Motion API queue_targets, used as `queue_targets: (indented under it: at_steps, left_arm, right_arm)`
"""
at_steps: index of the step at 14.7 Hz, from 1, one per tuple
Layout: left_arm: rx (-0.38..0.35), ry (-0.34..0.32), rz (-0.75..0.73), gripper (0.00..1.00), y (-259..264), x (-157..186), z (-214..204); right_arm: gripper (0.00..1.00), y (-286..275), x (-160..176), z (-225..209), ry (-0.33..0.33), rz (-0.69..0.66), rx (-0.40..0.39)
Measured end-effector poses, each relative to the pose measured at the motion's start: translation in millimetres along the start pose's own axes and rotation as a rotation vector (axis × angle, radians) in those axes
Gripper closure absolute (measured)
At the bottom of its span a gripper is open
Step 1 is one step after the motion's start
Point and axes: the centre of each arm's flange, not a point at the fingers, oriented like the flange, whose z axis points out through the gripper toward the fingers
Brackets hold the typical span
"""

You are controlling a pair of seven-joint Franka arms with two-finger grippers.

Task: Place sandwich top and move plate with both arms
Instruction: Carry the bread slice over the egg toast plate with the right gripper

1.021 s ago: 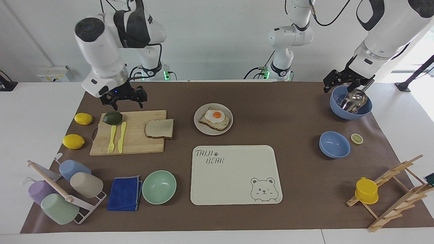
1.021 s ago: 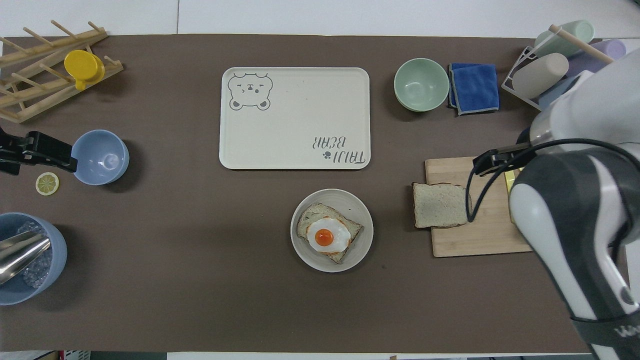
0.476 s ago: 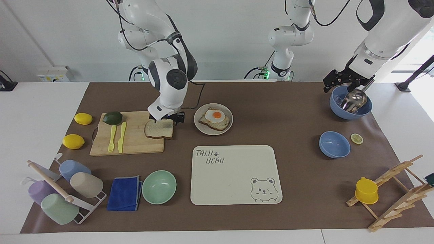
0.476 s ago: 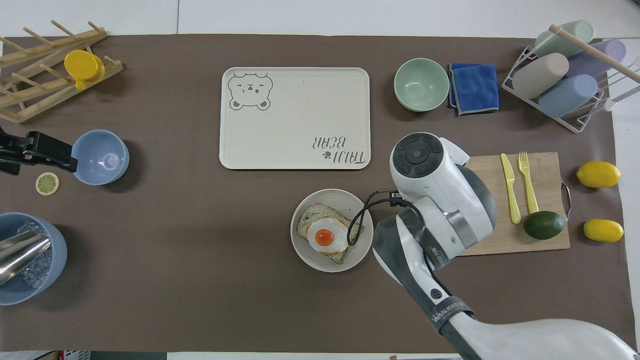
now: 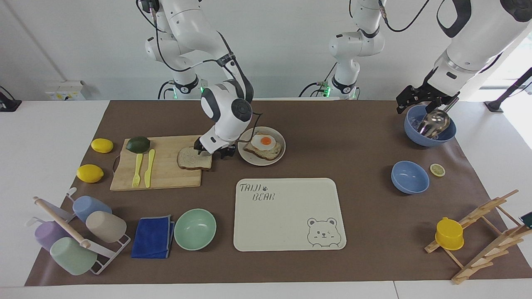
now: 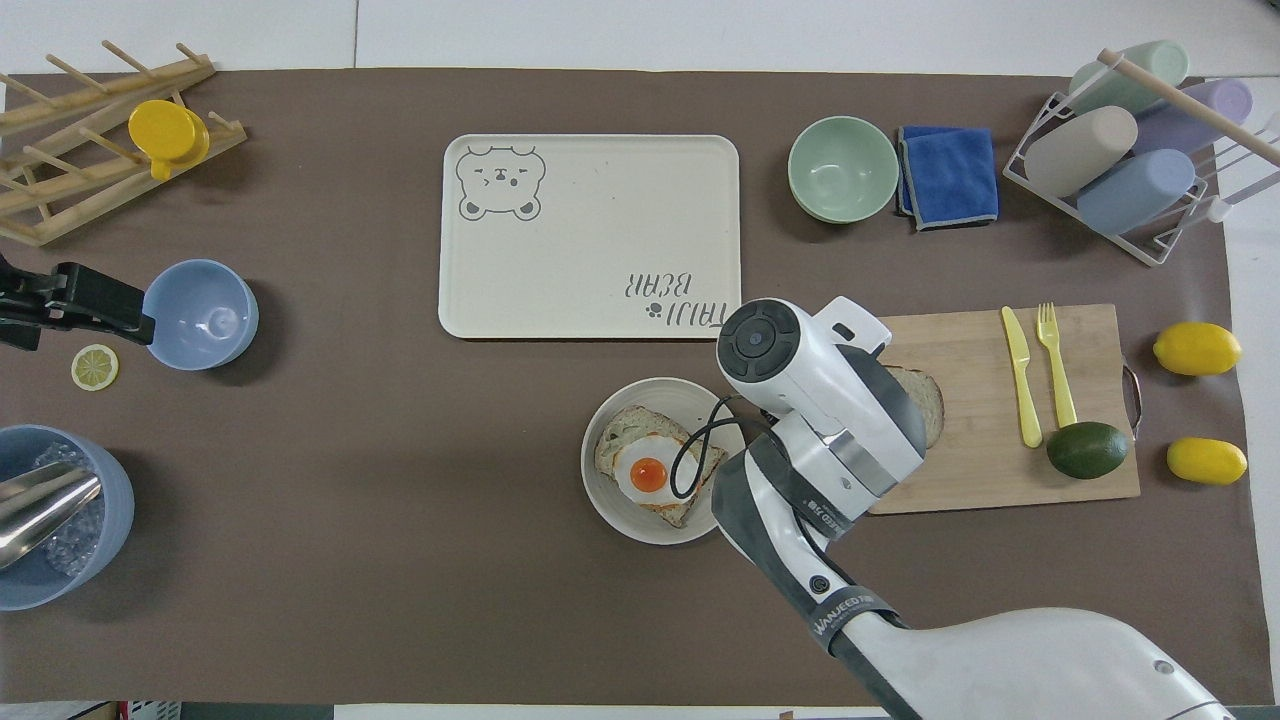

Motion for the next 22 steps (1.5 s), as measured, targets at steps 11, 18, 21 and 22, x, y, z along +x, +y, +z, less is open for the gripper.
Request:
queue_targets:
  at_steps: [11,18,21,22]
  left_arm:
    - [0.000,0.000,0.000,0.00,0.0,0.0,0.0]
    - [0.000,0.000,0.000,0.00,0.0,0.0,0.0]
    - [0.000,0.000,0.000,0.00,0.0,0.0,0.0]
    - [0.000,0.000,0.000,0.00,0.0,0.0,0.0]
  right_arm:
    - [0.42,2.9,-6.7,16.6,-0.019,-0.049,-0.034]
    - [0.85,3.8,-7.8,-19.9,-0.012,-0.113,-0.064]
    - [0.87,-37.0,-27.6,-91.6,0.052,-0.179,-0.050]
    - [0.90,-54.9,-40.2,-116.3,0.072,-0.204,-0.028]
